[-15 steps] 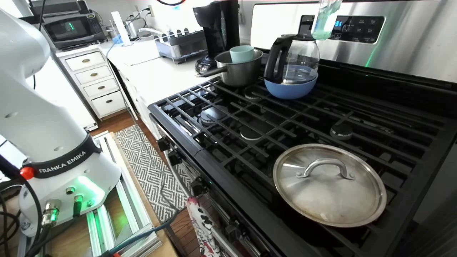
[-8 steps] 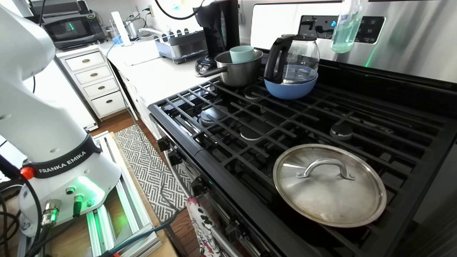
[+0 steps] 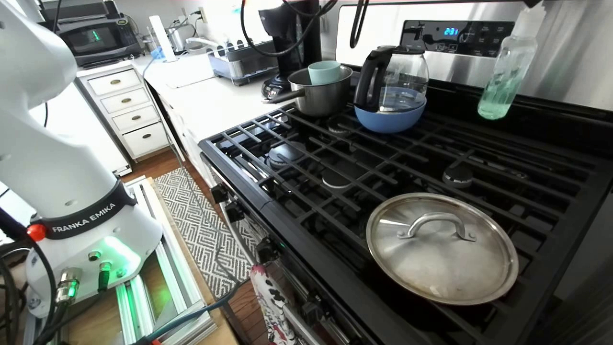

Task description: Remove the pump bottle from the pot and put it on the right side of the stove

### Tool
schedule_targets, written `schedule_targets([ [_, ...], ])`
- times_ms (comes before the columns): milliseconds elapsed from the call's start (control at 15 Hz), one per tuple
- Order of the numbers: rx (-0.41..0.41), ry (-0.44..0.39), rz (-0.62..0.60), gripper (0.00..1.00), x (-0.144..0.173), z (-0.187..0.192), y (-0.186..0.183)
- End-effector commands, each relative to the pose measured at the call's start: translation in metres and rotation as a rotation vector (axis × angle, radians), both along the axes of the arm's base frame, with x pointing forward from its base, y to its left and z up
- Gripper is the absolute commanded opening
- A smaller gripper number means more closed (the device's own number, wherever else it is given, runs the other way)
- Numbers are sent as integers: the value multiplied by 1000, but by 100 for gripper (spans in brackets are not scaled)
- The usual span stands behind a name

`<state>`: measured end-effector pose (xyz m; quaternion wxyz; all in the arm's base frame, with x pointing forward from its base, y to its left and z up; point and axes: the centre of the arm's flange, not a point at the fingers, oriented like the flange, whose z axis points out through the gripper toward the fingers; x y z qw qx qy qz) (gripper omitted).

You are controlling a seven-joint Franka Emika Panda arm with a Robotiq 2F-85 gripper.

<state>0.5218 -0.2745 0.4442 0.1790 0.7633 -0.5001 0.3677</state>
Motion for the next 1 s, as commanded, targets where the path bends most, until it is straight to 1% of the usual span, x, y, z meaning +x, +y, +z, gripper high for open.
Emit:
schedule_targets([
  [0,-10,-32,-86,3,36,-28,-18],
  [267,-5,-46,-158,3,56,-49,-31],
  [467,-11,-46,-183,3,68,-63,-39],
  [733,-55,-37,-214,3,76,-74,-48],
  [933,-75,-17,-235,3,76,-82,-54],
])
